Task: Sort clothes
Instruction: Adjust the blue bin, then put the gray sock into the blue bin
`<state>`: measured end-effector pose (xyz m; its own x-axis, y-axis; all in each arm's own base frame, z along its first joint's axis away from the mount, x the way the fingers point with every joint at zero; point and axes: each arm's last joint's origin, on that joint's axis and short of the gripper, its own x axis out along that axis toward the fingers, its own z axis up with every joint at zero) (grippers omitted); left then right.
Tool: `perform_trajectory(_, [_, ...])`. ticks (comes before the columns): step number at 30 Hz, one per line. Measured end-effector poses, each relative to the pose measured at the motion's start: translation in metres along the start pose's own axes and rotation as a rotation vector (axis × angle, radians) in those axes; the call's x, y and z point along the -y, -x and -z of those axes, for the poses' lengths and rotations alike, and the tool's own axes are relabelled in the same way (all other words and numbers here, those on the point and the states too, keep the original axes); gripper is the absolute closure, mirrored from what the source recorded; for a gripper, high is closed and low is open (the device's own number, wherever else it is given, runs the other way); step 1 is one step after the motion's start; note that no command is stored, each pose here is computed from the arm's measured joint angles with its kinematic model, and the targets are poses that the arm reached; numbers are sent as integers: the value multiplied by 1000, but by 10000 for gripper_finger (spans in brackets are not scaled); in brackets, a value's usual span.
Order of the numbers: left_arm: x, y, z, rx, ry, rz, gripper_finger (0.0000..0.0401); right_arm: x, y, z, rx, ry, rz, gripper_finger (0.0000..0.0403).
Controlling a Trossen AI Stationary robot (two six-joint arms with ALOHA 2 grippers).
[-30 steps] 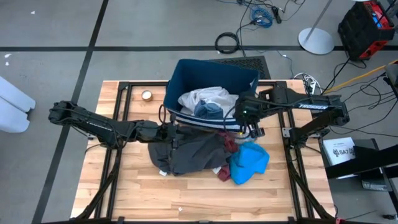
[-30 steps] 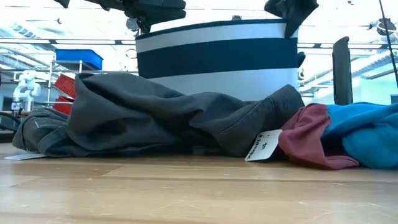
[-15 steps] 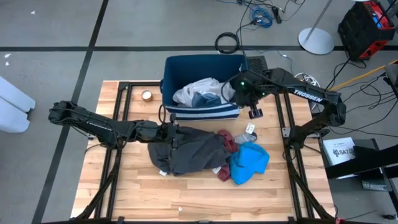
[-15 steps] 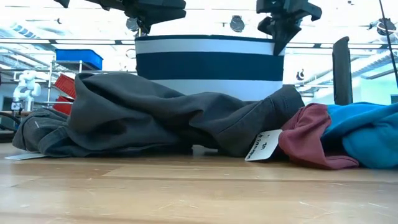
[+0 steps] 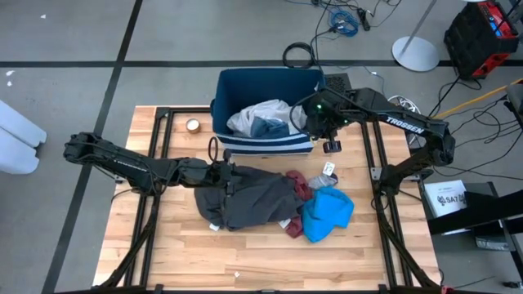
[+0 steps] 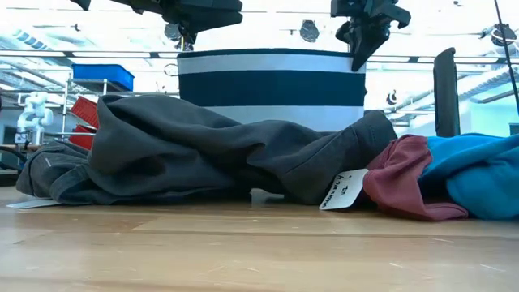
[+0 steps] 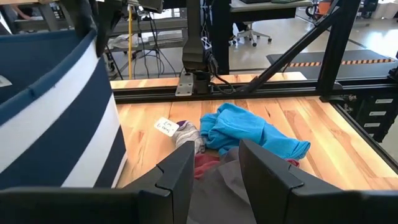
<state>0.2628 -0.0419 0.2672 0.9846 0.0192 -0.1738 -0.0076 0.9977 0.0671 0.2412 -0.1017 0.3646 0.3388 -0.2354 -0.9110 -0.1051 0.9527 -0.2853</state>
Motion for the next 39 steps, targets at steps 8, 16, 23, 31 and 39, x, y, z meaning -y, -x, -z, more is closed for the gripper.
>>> perform_trajectory(8, [0,0,0,0,0,0,264,-4,2,-2,-60,19,92,259])
perform_trajectory(16, [0,0,0,0,0,0,264,-18,35,-19,43,65,112,244])
perform_trajectory(23, [0,0,0,0,0,0,264,-38,83,-34,247,-369,1,243])
perform_trajectory(31, [0,0,0,-3,0,0,264,-110,74,-35,97,-523,-196,243])
perform_trajectory(39, [0,0,0,-3,0,0,264,-167,12,-19,-19,-672,72,243])
